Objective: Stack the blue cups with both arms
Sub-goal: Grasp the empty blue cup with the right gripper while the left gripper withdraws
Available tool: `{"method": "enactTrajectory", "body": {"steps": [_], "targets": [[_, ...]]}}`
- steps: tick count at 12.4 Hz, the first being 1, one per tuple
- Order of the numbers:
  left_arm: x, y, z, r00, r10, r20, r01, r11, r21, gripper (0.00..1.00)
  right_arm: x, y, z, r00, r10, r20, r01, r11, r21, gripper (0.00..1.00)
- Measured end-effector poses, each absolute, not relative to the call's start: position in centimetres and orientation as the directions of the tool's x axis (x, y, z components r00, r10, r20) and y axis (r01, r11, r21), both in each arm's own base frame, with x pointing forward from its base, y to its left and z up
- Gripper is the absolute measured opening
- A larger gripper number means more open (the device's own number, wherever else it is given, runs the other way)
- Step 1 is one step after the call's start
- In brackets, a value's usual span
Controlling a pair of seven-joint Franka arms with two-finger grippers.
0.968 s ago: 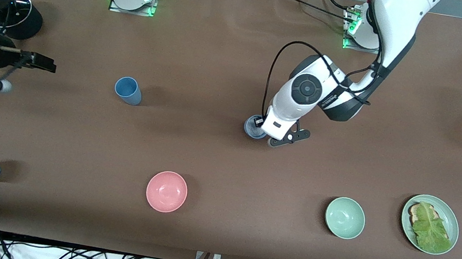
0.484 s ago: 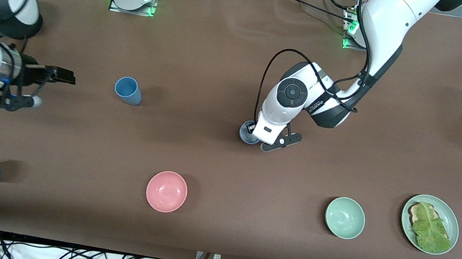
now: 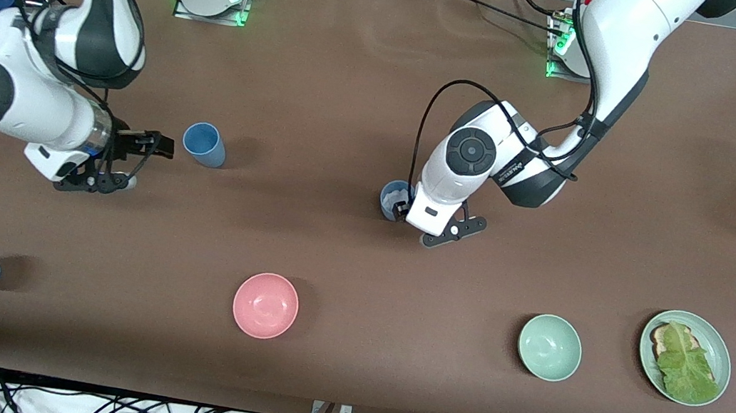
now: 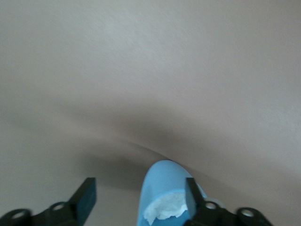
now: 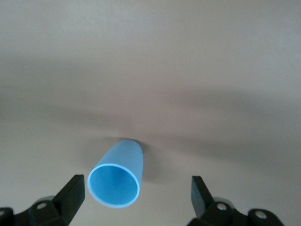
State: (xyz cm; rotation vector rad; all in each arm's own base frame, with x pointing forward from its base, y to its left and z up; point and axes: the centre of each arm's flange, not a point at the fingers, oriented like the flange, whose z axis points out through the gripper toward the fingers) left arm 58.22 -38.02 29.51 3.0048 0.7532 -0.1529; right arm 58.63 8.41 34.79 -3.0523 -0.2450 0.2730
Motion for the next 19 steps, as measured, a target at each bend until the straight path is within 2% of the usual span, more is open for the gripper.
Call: {"method": "enactTrajectory", "body": {"steps": [1,4,7,11,12,14,19], "targets": [[59.6,-36.3,31.2,0.875,0.472,-0.109,0.473,-0.881,-0.009,1.0,57.2,8.3,32.9,0.973,0.162,-0.164,0.151,-0.985,-0.078,1.0],[64.2,-28.1,36.3,0.88,0.459,-0.124,0.456,-0.888,-0.052,1.0,53.4,7.8,30.2,0.972,0.151,-0.181,0.14,-0.987,-0.073,1.0],[68.4,-15.0,38.6,0.898,0.412,-0.155,0.408,-0.911,-0.053,1.0,52.0,7.7,29.6,0.971,0.121,-0.205,0.109,-0.992,-0.067,1.0],[69.9,3.6,39.6,0.929,0.327,-0.175,0.329,-0.944,-0.02,1.0,51.3,7.6,28.6,0.972,0.114,-0.207,0.103,-0.993,-0.064,0.96],[69.7,6.6,39.9,0.941,0.295,-0.166,0.295,-0.955,-0.024,1.0,51.4,7.7,28.5,0.973,0.112,-0.199,0.102,-0.993,-0.064,0.92],[69.3,10.0,40.4,0.953,0.258,-0.158,0.257,-0.966,-0.028,1.0,51.3,7.7,27.7,0.977,0.112,-0.183,0.102,-0.993,-0.062,0.87],[68.4,7.9,43.4,0.961,0.219,-0.166,0.216,-0.976,-0.038,1.0,50.4,8.9,25.6,0.978,0.114,-0.173,0.106,-0.993,-0.06,0.73]]}}
